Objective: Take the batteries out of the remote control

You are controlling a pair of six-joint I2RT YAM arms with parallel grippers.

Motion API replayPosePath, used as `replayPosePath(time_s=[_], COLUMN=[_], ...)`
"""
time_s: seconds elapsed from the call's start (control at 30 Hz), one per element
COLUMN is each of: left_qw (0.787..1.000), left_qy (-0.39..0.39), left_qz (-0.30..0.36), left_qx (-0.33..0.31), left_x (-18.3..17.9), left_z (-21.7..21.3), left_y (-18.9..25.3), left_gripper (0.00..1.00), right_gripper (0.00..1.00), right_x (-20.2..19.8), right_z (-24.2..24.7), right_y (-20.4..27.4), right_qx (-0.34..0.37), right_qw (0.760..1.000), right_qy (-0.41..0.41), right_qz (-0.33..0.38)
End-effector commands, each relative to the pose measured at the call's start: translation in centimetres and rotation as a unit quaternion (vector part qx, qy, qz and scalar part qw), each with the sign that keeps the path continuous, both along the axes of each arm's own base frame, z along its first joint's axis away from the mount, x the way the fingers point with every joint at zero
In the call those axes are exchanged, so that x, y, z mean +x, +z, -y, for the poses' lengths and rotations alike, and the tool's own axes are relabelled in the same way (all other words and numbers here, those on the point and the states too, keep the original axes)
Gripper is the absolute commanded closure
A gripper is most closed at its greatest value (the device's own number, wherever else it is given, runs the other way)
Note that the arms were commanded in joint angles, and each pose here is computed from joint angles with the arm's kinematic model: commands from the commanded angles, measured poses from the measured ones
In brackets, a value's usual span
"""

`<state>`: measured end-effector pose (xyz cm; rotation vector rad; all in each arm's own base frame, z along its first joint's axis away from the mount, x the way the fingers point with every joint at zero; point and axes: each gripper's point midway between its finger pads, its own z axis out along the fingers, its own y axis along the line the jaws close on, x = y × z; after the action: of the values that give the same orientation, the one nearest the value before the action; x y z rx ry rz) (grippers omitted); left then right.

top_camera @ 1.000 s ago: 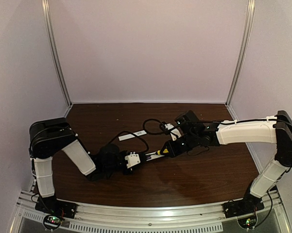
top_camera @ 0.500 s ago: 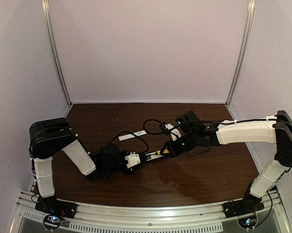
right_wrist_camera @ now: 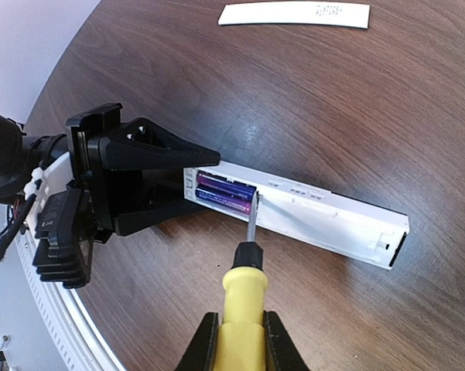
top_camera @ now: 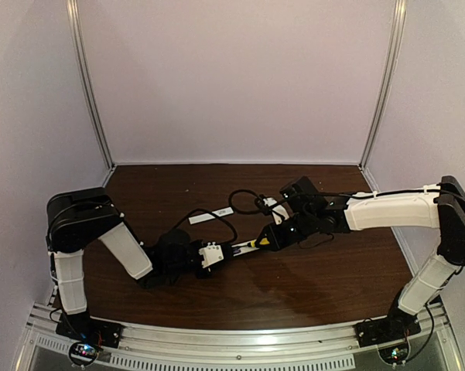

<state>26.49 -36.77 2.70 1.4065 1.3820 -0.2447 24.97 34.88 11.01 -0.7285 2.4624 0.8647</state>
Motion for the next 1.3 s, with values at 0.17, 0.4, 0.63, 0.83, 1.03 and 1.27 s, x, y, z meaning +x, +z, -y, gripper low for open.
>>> replayPosePath(time_s=[0.17, 0.4, 0.63, 0.83, 1.03, 1.27], left_qw=[0.998, 0.998, 0.998, 0.999, 0.999, 0.999], left_qy=[-0.027, -0.029, -0.030, -0.030, -0.029, -0.030], left_qz=[0.027, 0.026, 0.025, 0.025, 0.024, 0.022], left_qx=[-0.040, -0.040, -0.039, -0.038, -0.038, -0.036], left_x=[-0.5, -0.7, -0.7, -0.6, -0.6, -0.6], left_z=[1.9, 2.0, 2.0, 2.0, 2.0, 2.0], left_y=[2.0, 1.9, 1.9, 1.8, 1.8, 1.7], left_gripper=[1.00, 1.00, 1.00, 1.00, 1.00, 1.00], right_gripper=[1.00, 1.00, 1.00, 1.00, 1.00, 1.00], right_x=[-4.0, -4.5, -4.8, -5.1, -5.2, -5.4], right_z=[-3.6, -3.8, -3.9, -4.1, -4.1, -4.1], right_y=[2.6, 3.2, 3.5, 4.0, 4.1, 4.6], right_qx=[0.099, 0.116, 0.121, 0.126, 0.127, 0.130], right_qw=[0.989, 0.986, 0.985, 0.984, 0.983, 0.982], right_qy=[0.100, 0.110, 0.117, 0.122, 0.124, 0.128], right_qz=[-0.038, -0.042, -0.045, -0.043, -0.044, -0.041])
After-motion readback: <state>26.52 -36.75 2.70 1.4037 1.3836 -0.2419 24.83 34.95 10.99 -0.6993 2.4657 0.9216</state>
